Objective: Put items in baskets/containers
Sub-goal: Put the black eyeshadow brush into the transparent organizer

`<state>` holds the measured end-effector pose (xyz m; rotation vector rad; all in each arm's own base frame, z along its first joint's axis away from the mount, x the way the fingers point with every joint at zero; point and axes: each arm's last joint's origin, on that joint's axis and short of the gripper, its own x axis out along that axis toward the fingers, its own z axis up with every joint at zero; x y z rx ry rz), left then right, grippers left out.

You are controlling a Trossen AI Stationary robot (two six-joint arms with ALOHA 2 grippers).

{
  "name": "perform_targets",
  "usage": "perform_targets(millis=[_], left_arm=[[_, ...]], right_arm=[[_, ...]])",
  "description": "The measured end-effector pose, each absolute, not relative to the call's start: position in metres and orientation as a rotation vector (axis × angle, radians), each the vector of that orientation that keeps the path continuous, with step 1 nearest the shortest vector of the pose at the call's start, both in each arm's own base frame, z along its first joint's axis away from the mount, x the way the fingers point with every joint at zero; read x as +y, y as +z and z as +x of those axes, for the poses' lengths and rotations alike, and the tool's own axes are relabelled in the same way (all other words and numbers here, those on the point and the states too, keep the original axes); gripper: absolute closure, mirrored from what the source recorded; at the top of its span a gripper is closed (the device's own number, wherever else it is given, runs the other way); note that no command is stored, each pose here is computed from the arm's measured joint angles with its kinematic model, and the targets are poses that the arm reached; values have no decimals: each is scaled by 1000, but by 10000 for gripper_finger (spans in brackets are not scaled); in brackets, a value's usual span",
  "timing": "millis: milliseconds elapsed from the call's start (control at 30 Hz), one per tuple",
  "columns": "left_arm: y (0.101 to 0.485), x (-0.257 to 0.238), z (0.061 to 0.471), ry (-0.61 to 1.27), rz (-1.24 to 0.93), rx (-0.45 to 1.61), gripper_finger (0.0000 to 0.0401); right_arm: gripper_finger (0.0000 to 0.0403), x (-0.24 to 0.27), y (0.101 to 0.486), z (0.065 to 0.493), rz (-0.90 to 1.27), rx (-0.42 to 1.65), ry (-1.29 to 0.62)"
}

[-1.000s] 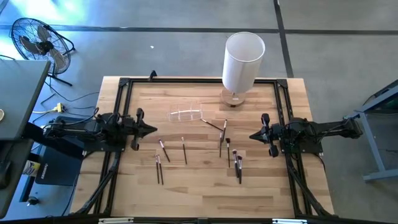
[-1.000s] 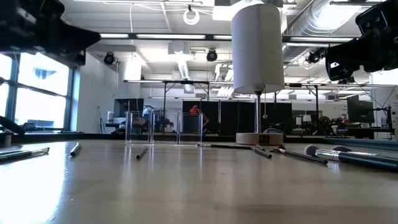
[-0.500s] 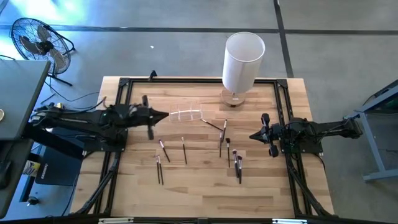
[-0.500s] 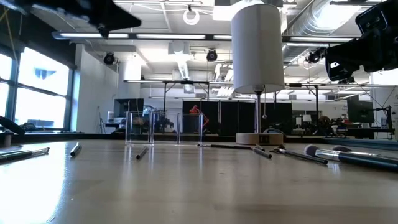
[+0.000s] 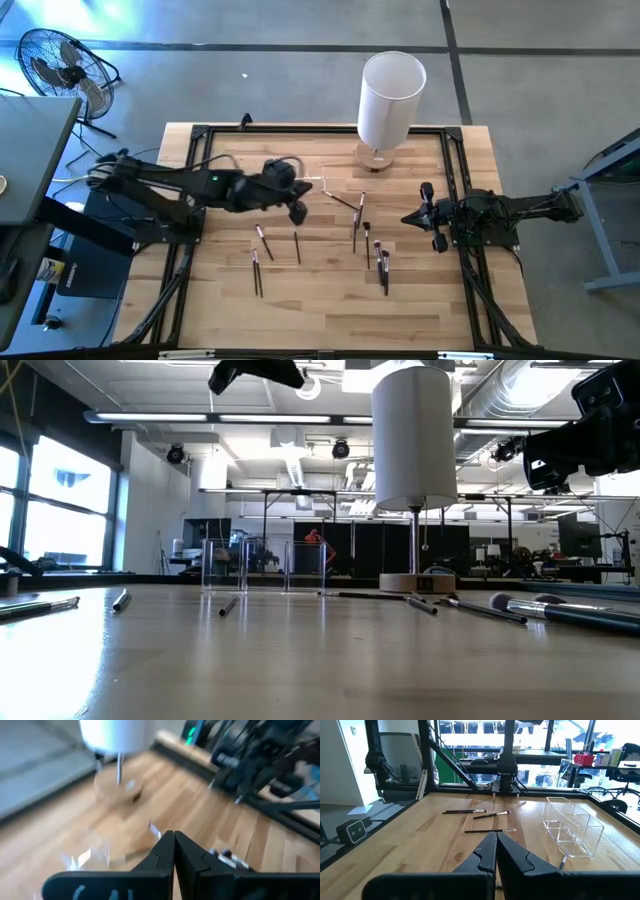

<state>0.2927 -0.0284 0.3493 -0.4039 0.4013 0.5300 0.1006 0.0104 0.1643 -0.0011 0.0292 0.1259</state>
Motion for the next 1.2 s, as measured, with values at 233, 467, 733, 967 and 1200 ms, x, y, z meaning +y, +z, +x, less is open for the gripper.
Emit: perform_targets(millis=[233,467,733,967,1200], left_arm=[[346,-33,320,705,-663,634,400],[309,-37,319,848,-909,790,399],[270,-31,313,967,-1077,845,332],[242,-16,330,1018,-1164,851,289],[197,-2,355,1027,-1270,1009,289]], right_arm=[[399,10,164,101,-1,29,126],[398,10,164,101,-1,29,126],[395,10,164,101,-1,29,126],[396,10,164,101,-1,29,126],[397,10,164,101,-2,35,127]])
